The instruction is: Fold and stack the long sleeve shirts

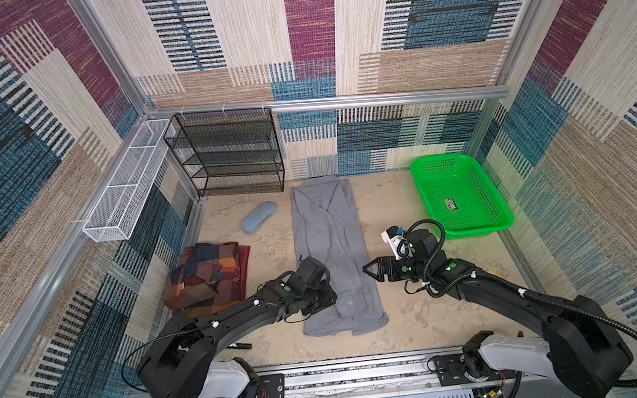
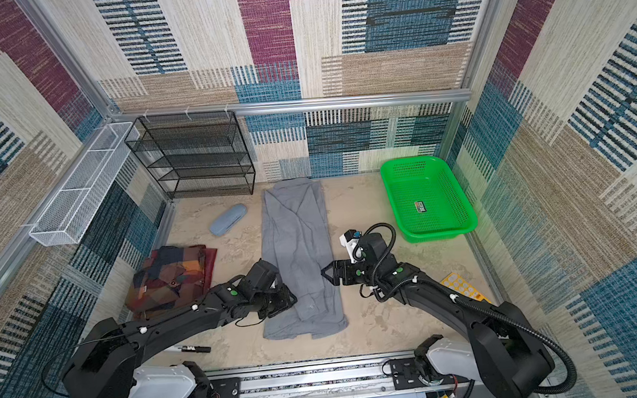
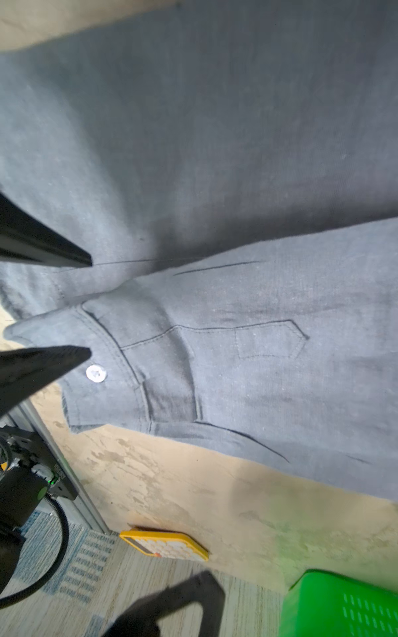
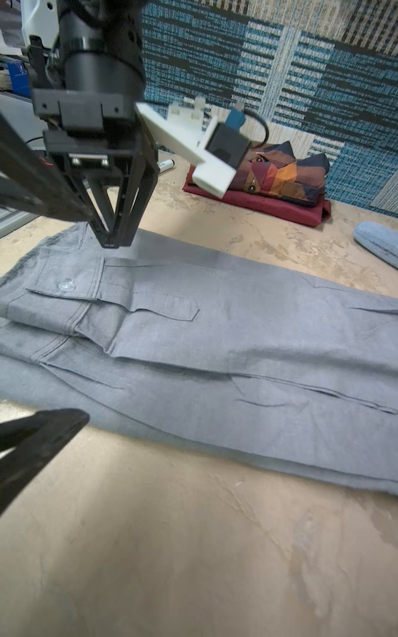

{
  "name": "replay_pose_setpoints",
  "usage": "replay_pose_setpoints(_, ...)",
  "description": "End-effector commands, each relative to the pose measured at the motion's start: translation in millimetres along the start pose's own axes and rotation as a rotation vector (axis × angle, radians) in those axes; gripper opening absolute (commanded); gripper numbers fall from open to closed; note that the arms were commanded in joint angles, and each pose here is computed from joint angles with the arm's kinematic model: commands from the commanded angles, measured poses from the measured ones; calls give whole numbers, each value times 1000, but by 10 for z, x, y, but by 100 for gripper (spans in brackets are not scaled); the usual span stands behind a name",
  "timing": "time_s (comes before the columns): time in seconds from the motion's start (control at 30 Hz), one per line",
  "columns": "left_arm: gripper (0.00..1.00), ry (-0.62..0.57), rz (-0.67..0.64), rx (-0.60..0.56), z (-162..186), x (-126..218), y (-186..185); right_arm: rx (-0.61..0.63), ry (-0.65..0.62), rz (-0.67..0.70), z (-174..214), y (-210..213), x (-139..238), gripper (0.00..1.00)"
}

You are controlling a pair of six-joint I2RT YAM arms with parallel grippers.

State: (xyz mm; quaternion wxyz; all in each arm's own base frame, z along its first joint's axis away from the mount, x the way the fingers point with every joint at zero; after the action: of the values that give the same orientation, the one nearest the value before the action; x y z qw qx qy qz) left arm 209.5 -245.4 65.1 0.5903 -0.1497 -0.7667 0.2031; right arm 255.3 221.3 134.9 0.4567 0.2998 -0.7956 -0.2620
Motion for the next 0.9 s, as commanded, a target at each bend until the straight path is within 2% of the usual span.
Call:
replay_pose_setpoints(0.0, 28, 7, 11, 8, -14, -61, -57, 18, -12, -20, -16, 67, 49, 86)
replay_pose_setpoints(0.23, 20, -27, -11, 10, -88, -83, -45, 52, -43, -52, -81, 208, 179, 86)
replay_pose_setpoints(0.5, 1, -19, -13, -11, -106, -171, -64, 56, -46, -58, -61, 206, 191, 86)
replay_pose_setpoints(0.63, 0, -41, -22, -26, -116, -45, -47, 53, -39, -56, -37, 185, 179, 86)
replay_pose_setpoints(0.87, 0, -131, 25, -43, -90, 384, -3, 29, -24, -65, 17, 150, 140, 85)
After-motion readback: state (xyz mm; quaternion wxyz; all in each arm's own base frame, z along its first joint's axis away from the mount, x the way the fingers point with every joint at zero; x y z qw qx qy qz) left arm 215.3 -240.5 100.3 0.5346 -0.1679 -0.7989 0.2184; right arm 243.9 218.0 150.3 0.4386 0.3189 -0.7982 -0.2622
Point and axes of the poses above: each gripper's point midway between its finger pads, its own x axis back along the fingers, its own y axis along the line the jaws close on, z = x × y, the point moved 1 cm from there along x, back along the fingers, and after that the axes turned 7 degrees about -x, right-handed, at the moved point
